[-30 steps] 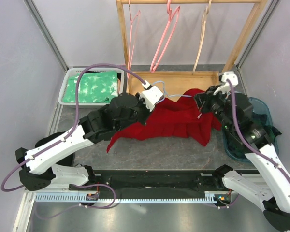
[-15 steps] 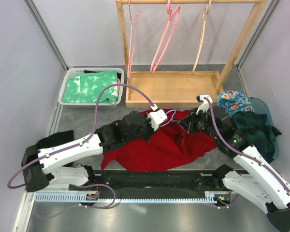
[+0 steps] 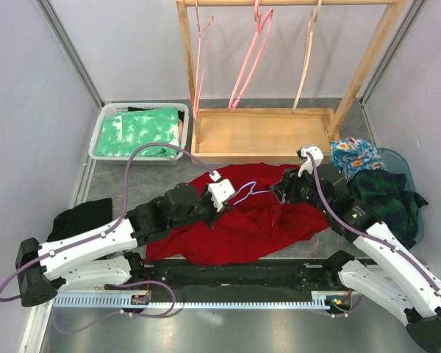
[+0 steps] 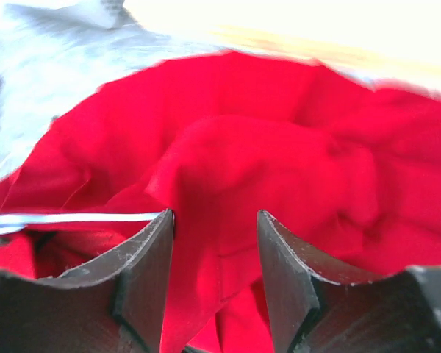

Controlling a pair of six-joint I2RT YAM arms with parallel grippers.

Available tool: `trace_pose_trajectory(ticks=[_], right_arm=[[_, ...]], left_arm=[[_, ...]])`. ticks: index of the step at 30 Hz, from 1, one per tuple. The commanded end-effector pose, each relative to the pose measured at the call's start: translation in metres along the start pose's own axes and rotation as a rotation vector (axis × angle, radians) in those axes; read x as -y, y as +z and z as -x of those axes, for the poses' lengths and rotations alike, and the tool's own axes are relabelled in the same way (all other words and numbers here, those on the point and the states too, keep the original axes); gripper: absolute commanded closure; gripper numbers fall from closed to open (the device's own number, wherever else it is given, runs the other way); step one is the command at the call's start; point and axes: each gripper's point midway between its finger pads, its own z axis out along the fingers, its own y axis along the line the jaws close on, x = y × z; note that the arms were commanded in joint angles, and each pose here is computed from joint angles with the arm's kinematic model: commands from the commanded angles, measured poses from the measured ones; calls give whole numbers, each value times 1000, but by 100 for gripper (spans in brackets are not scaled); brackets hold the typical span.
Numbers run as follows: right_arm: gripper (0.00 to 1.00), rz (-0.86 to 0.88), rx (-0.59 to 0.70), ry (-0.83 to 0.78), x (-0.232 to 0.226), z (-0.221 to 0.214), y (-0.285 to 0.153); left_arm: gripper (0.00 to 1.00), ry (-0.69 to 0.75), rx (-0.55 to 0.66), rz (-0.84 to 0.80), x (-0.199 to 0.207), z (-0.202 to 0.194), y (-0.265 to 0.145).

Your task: Place the skirt on the hanger

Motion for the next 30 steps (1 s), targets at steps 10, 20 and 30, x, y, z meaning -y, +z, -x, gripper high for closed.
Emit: trace_pose_trajectory(ticks=[10,20,30], right_arm=[[42,670,62,-435,-108,25,-32],[38,793,-15,-497,-116,5,-40],[58,896,-82,-454,-133,-6,-25]], left_arm=[[98,-26,108,-41,7,37,-20],[98,-26,72,-145,25,40,-31],[98,-32,93,-220,38,45,-42]])
